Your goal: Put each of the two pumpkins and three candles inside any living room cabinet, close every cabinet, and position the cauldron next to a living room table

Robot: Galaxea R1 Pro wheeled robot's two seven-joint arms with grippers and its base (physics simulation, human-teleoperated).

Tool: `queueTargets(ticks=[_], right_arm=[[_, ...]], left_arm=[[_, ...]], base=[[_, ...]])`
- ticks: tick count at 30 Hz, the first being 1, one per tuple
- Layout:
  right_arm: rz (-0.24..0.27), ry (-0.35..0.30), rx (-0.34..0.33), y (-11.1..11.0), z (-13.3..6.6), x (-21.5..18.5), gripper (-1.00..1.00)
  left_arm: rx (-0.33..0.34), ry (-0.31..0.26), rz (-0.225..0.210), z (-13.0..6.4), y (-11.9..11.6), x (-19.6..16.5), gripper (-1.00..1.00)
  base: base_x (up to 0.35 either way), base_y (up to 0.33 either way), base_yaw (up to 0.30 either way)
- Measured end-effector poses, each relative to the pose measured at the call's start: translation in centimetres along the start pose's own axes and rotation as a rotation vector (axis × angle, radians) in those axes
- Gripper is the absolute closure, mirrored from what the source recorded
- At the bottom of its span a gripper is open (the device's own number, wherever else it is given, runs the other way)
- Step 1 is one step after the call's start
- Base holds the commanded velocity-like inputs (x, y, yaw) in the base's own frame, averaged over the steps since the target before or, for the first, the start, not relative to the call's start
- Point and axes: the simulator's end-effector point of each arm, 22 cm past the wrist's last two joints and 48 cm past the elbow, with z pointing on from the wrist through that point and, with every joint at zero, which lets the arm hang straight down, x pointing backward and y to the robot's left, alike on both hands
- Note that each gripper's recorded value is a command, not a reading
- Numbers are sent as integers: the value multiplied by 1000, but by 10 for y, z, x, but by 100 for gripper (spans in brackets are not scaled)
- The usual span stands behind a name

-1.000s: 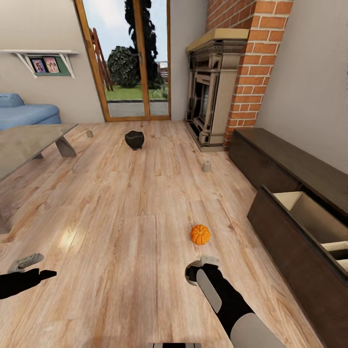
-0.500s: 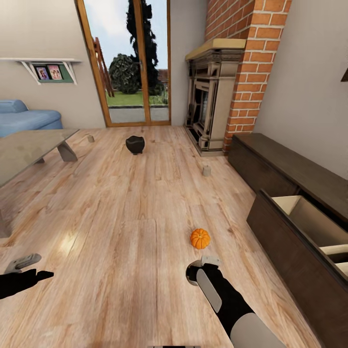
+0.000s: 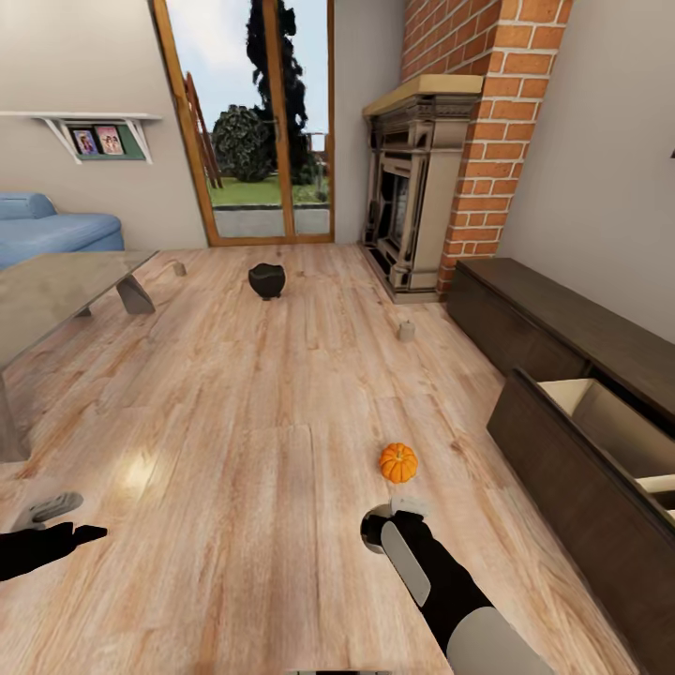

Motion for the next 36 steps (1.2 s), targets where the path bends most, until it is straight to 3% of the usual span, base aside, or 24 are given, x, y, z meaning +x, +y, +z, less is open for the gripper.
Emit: queueTargets(ticks=[15,36], right_arm=[[-1,18,4,-2,6,8,100],[-5,14,6,-2,6,7,100]], left_arm=[[-5,14,-1,5,2,4,-100],[-8,15,-1,6,3,4,-100]], base=[[151,294,-149],[272,197,-7]])
